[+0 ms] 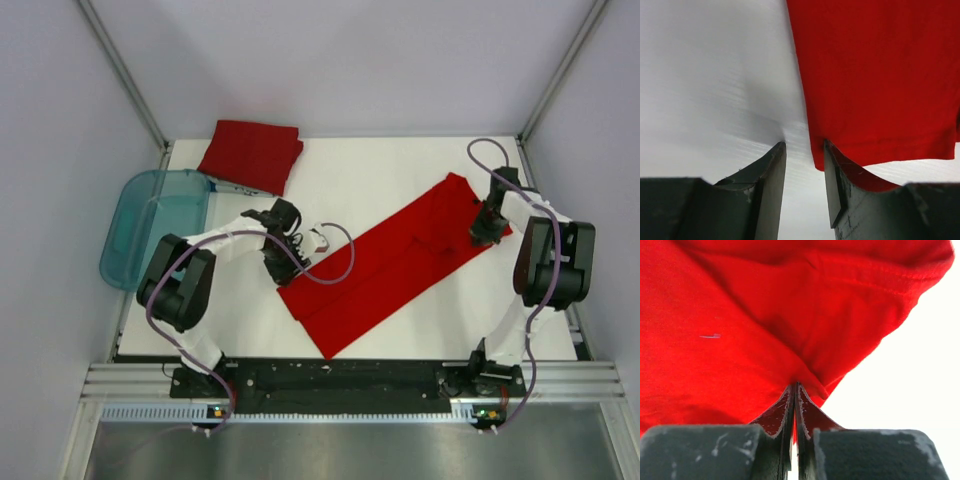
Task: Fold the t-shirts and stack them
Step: Rotate the tshirt 90 degrees
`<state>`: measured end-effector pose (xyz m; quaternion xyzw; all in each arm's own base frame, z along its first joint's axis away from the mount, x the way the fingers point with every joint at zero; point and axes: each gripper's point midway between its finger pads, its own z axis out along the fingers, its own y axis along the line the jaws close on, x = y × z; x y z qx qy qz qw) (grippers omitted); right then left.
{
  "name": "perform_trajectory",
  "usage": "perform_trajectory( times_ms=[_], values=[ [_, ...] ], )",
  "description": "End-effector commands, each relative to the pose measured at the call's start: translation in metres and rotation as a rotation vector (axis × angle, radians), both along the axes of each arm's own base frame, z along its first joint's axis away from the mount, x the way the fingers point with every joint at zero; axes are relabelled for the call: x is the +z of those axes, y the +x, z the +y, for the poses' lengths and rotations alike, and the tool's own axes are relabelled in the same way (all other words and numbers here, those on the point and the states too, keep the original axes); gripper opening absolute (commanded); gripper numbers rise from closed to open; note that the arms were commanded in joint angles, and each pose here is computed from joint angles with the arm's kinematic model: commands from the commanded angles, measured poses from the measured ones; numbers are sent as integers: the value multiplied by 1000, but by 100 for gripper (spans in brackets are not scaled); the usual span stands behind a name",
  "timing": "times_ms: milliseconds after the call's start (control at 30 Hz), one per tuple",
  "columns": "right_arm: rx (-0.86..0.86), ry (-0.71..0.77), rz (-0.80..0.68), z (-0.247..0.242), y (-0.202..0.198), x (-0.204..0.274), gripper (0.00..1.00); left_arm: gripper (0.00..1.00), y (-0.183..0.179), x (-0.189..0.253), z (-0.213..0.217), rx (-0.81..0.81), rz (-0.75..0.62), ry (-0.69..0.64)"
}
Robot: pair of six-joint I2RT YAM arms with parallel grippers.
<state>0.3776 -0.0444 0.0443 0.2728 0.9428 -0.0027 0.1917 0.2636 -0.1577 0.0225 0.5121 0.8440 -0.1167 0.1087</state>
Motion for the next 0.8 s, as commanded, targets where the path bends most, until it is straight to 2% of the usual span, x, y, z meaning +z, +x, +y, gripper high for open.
perform_trajectory(
  times_ms=[0,100,267,367,433,467,500,633,700,767],
  values=[
    [1,9,19,-2,-8,-20,0,41,-11,-12,-1,-50,20,27],
    [22,54,31,5,14,-32,0,42,-49,-23,2,-149,107,33],
    [69,102,-22,21,91,-28,0,43,-106,-17,-3,-286,204,-17],
    [162,152,-115,59,151,-11,0,45,-128,-2,-22,-351,241,-103],
    [265,259,-180,99,182,1,0,47,-138,13,-38,-408,246,-175],
    [289,284,-211,105,195,7,0,47,-140,22,-44,-426,248,-210],
    [332,287,-232,123,200,17,0,47,-140,30,-49,-432,244,-240],
    [409,170,-318,110,195,68,2,50,-116,58,-57,-438,83,-264],
    [475,109,-372,104,180,106,10,55,-97,67,-63,-440,-39,-274],
    [571,111,-435,112,153,136,26,63,-77,78,-75,-453,-158,-312]
  ],
)
